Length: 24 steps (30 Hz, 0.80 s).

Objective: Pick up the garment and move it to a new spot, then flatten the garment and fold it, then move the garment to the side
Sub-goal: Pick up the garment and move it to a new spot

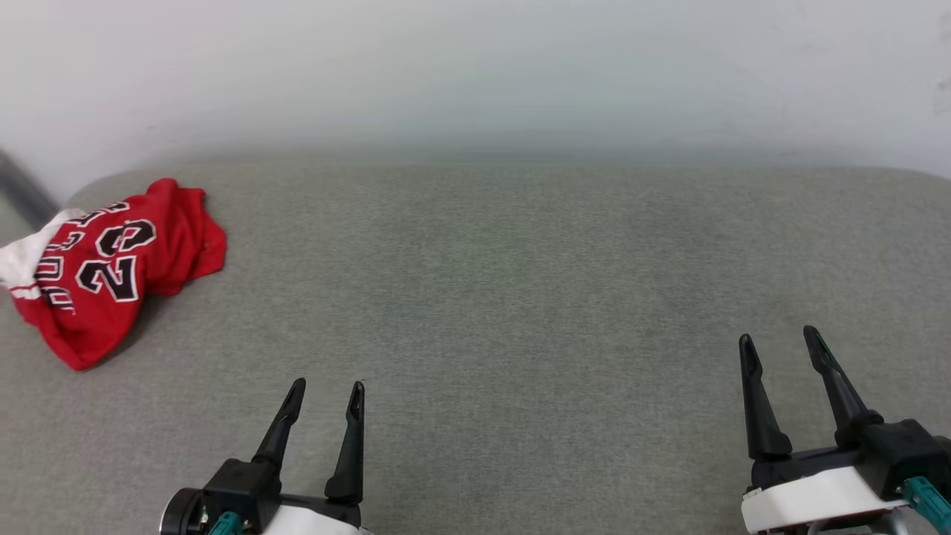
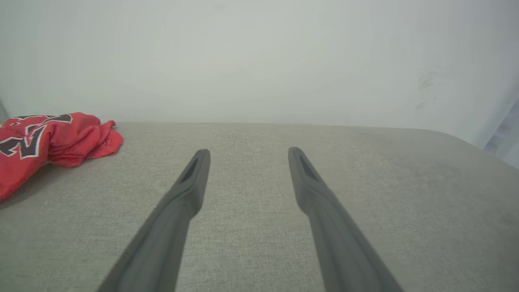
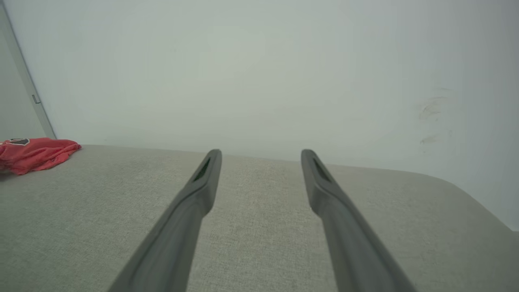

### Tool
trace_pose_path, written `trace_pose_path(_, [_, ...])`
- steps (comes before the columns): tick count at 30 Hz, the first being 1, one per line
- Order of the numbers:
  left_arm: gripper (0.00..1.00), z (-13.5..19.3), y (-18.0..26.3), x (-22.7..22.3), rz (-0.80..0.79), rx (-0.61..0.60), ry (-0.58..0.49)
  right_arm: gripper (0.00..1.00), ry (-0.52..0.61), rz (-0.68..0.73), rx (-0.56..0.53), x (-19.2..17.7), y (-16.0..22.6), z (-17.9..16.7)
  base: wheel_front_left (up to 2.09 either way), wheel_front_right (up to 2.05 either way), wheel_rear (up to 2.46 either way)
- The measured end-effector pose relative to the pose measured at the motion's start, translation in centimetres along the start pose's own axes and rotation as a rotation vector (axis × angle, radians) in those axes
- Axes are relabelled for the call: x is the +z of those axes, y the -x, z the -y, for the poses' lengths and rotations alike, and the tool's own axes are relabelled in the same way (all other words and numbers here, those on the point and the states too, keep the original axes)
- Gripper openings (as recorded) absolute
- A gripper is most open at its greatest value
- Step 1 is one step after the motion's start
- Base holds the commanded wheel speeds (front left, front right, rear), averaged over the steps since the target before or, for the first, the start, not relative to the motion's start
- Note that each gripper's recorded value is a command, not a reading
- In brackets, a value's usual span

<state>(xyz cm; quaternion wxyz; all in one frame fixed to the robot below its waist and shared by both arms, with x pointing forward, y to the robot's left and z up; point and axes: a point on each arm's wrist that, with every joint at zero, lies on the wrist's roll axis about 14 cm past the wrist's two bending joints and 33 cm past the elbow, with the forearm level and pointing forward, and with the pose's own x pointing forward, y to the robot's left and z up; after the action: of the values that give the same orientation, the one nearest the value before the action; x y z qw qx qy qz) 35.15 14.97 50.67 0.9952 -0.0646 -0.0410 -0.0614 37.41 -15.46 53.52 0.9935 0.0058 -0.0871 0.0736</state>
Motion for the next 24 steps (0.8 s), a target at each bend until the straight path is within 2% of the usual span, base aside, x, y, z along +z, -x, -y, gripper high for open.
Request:
trace_pose_path(6, [1.00, -2.0, 1.6, 0.2, 0.000, 0.070, -0.013, 1.00, -0.023, -0.015, 0.076, -0.7, -0.8, -2.5, 0.00, 0.00, 0.00])
trace_pose_path(24, [1.00, -8.6, 9.5, 1.8, 0.032, 0.353, -0.059, 1.00, -0.104, -0.023, 0.403, -1.2, -3.2, -13.7, 0.00, 0.00, 0.00])
